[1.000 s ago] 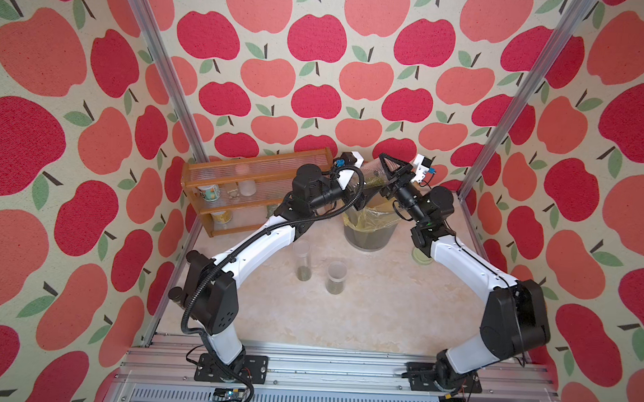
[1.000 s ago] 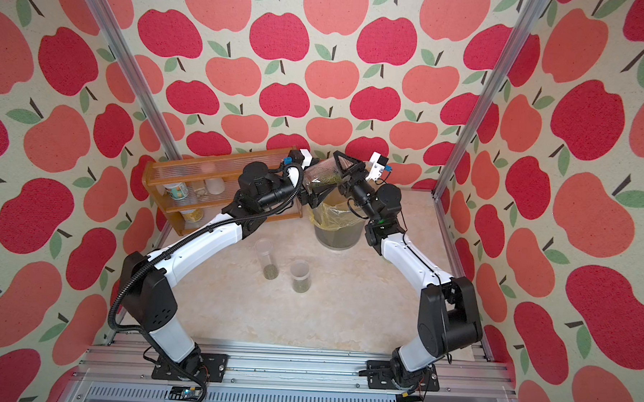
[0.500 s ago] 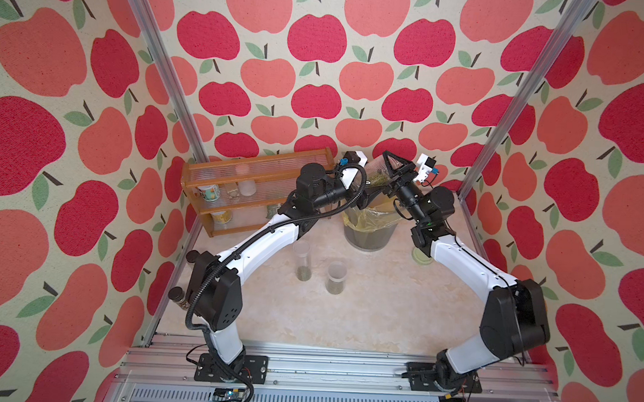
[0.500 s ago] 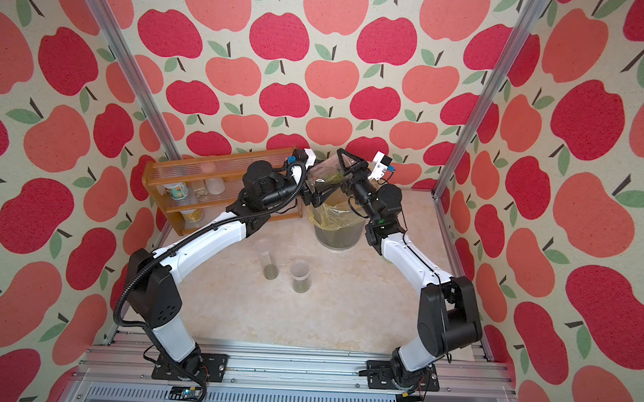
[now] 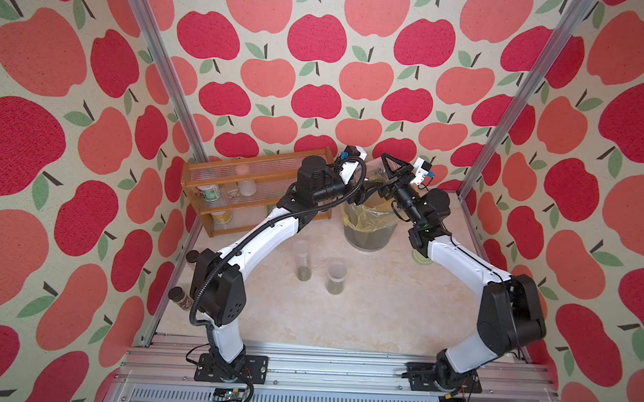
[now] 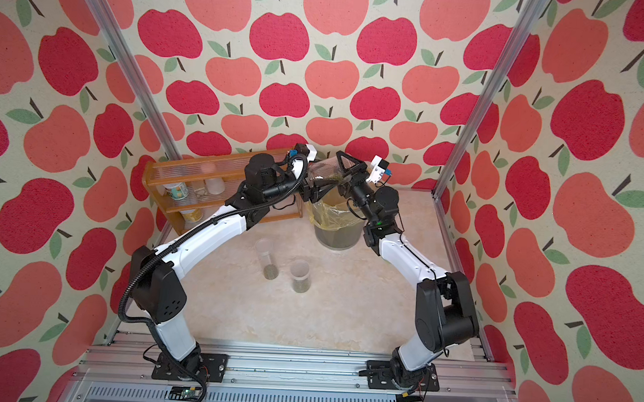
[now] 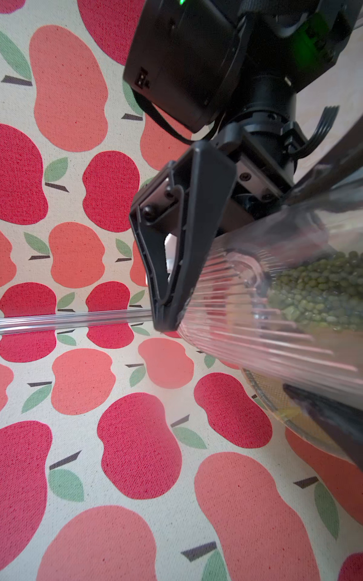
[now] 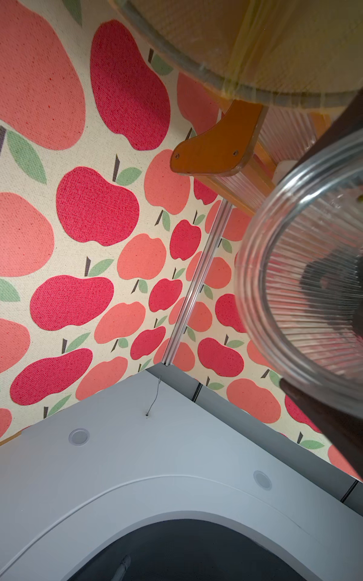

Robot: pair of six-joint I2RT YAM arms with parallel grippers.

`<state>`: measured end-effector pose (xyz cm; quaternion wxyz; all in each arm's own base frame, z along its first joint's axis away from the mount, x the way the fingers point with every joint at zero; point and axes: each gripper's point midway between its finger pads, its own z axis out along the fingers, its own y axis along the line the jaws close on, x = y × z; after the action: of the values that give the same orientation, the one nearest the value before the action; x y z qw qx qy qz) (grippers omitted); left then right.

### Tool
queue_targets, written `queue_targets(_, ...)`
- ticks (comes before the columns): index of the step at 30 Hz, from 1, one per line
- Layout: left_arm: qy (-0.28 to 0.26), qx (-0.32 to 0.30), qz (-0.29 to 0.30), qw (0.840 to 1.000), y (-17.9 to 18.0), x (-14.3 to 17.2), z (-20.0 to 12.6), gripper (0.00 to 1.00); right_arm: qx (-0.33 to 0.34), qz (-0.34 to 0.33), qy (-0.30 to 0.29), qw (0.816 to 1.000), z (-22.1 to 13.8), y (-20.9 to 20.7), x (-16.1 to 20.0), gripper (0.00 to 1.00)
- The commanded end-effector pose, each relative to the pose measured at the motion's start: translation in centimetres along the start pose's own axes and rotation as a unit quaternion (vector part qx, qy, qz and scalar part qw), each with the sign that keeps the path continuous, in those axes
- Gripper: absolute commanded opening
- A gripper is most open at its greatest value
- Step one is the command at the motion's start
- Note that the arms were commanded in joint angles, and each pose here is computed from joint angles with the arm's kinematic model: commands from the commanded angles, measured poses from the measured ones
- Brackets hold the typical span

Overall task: Empty moldy mung beans from jars
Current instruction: Pour the moldy mung beans from the jar into the trash bin.

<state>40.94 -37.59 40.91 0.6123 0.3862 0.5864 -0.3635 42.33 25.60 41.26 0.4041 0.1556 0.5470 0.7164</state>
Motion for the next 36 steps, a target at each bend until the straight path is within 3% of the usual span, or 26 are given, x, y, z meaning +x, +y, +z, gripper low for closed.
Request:
queue_targets(1, 0.009, -0.018, -0.005, 1.000, 1.1, -2.5, -0.9, 0.62, -0.006, -0.039, 0.018, 0.999, -0.9, 1.3, 1.0, 0.99)
queue_targets(6, 0.101, -0.037, -0.046, 0.993, 2.4, -1.1, -0.8, 0.61, 0.022, -0.057, -0.007, 0.998, -2.6, 0.3, 0.2, 0.99)
queue_targets(14, 0.189, -0.058, -0.109, 0.974, 4.5, -0.1, -1.1, 0.63, 0.111, -0.136, -0.064, 0.982, -7.6, -0.2, -2.0, 0.99)
queue_targets(22, 0.231, -0.058, -0.171, 0.956, 5.2, 5.0, 1.1, 0.64, 0.178, -0.222, -0.091, 0.954, -12.1, 1.6, -2.9, 0.99)
queue_targets(26, 0.239, -0.058, -0.160, 0.956, 4.6, 5.8, 2.0, 0.64, 0.185, -0.240, -0.095, 0.948, -13.1, 2.3, -3.2, 0.99)
queue_targets(36, 0.240, -0.092, -0.061, 0.965, 2.3, 2.7, 1.2, 0.63, 0.211, -0.238, -0.067, 0.946, -13.2, 0.9, -2.4, 0.99)
